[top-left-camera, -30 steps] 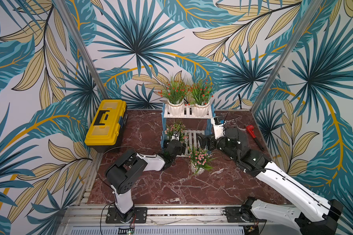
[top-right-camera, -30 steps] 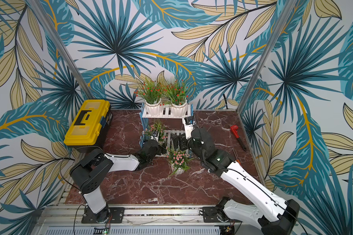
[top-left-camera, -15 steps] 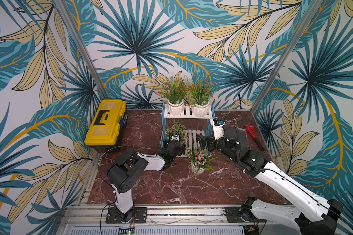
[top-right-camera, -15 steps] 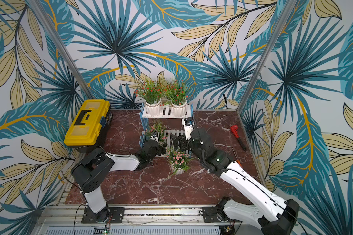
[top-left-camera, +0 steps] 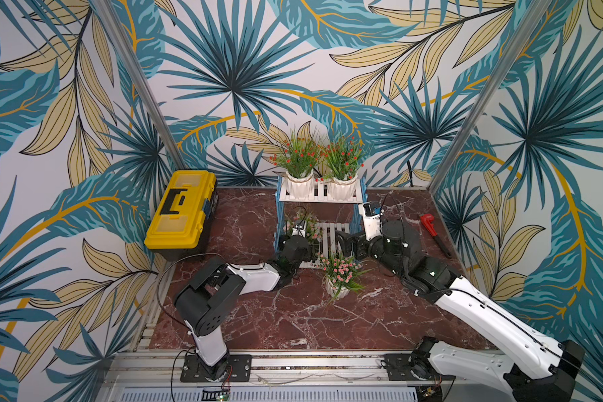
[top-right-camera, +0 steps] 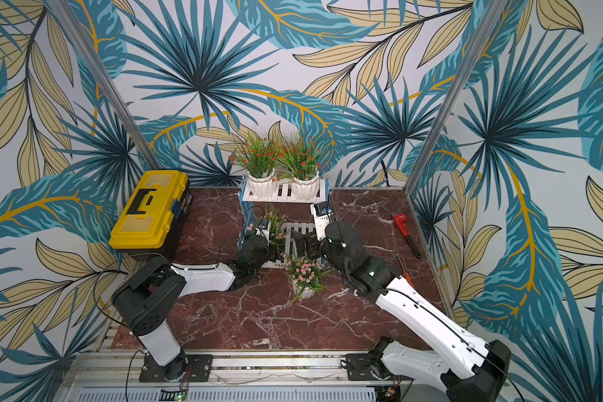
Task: Place the baby's breath potted plants on the rack by color
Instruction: Place the baby's breath potted plant on the rack, then pick up the baby's breath potted plant from the center of the board.
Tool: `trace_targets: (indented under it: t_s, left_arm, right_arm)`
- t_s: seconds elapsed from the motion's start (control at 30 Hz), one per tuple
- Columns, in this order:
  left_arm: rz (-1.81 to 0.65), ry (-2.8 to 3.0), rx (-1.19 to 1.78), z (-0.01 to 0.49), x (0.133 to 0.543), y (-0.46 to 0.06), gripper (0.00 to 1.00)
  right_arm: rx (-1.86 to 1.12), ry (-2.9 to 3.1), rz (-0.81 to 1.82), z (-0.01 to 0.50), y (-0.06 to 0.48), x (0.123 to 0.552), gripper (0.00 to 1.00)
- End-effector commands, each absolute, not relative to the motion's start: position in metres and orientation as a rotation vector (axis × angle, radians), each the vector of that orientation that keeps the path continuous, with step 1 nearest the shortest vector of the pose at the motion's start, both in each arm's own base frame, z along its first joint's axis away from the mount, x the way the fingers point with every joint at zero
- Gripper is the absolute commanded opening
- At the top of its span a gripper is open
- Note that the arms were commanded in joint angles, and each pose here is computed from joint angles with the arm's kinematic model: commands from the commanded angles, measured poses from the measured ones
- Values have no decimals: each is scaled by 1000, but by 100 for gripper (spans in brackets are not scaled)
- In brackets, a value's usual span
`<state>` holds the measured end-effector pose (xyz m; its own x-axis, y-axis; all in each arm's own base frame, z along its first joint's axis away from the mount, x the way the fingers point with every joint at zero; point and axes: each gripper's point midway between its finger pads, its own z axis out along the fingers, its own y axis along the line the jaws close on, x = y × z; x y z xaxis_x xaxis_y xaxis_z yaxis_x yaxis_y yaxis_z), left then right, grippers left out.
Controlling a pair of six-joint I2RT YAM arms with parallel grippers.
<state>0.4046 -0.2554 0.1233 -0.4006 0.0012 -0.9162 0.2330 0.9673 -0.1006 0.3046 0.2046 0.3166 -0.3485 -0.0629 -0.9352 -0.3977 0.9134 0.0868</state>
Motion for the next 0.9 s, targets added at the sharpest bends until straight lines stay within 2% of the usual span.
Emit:
trace_targets:
  t_s: [0.0,0.23,0.53,0.7,0.87]
  left_arm:
    - [-268,1924,145,151,400,-254,100]
    - [-340,1935,164,169,373,-254,100]
    - [-484,1906,295,193,317,-246,99]
    - [-576,1931,360,187,284,-251,99]
    - [-614,2012,385,159,258,-247,99]
  right_arm:
    - [-332,1912,341,312,201,303,99]
    - [-330,1907,336,314,200,303,100]
    - [-300,1905,316,312,197,307,99]
    - [-306,1912,325,312,203,311,100]
    - [-313,1917,326,312,207,314,99]
